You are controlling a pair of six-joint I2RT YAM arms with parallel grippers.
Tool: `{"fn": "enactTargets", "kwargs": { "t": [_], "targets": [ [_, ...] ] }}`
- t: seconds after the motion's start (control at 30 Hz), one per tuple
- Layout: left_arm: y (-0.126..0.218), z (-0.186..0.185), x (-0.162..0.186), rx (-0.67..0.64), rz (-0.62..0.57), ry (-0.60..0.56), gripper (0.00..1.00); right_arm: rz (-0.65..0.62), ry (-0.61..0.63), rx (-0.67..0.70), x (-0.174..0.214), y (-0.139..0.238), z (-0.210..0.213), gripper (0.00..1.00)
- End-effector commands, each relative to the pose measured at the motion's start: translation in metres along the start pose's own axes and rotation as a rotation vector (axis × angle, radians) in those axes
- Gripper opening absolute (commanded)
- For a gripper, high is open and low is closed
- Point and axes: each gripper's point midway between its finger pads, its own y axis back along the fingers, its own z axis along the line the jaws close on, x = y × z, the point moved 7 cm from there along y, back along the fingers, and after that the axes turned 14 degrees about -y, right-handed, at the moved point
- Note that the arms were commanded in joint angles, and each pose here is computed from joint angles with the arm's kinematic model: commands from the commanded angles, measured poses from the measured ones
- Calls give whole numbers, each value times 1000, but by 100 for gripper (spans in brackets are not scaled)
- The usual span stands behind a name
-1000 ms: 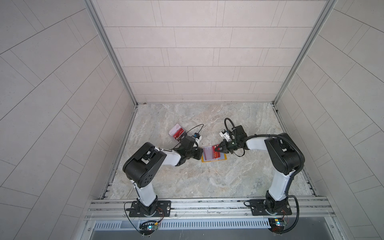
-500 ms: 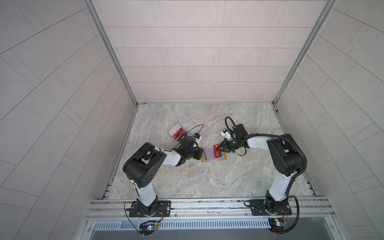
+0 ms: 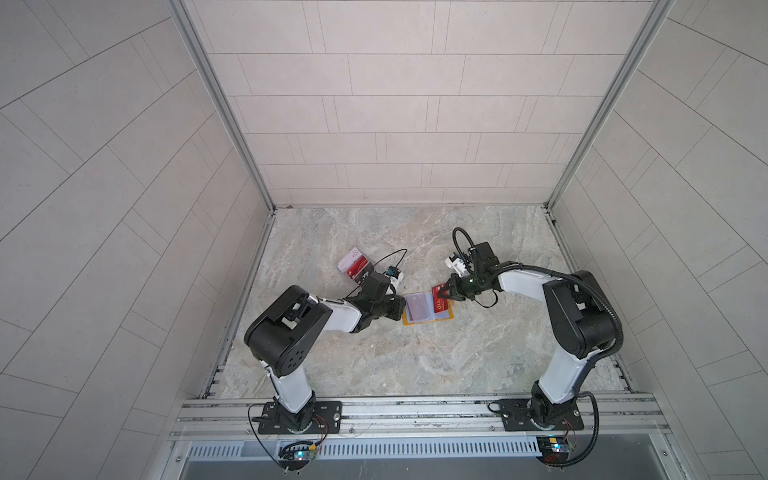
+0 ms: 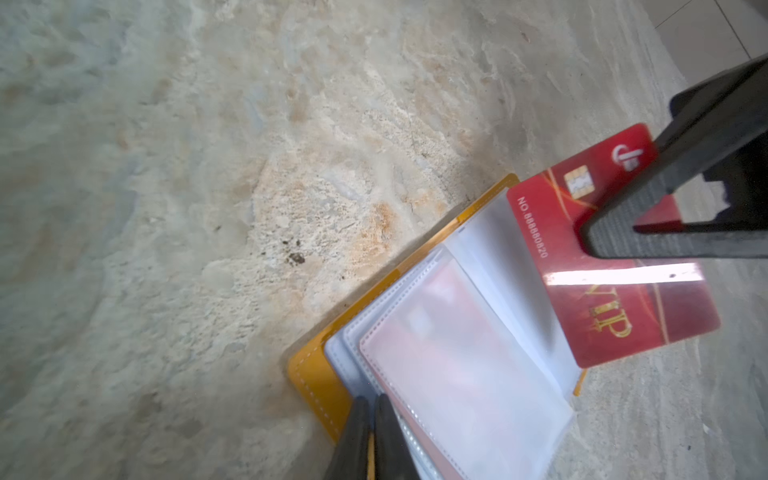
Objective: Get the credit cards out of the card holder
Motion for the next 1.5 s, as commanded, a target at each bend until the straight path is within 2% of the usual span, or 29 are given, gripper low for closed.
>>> {"fn": "enactTargets", "kwargs": {
  "t": [0.0,0.2,0.47,0.7,0.73,0.8,1.17,1.33,1.47],
  "targets": [
    [7,-2,12,-6,55,-2,15,-41,70,40,-1,18,12,1],
    [19,-5,-3,-10,6,-25,28,-56,112,73,1,30,20,0],
    [42,-16,-31,23,-8,-73,35,4,180,-39,10,32,39,0],
    [69,-35,-62,124,0,-129,45,68,254,-153,22,34,61,0],
    [73,-38,-67,143,0,-138,57,76,272,-169,25,36,64,0],
    [80,-45,-73,194,5,-162,63,84,309,-190,30,39,69,0],
    [123,-80,-92,481,-13,-279,56,198,559,-324,72,50,99,0],
    [141,-85,-94,513,22,-325,54,286,698,-415,99,57,114,0],
    [150,-89,-98,540,-4,-338,54,297,741,-426,106,60,119,0]
  ]
}}
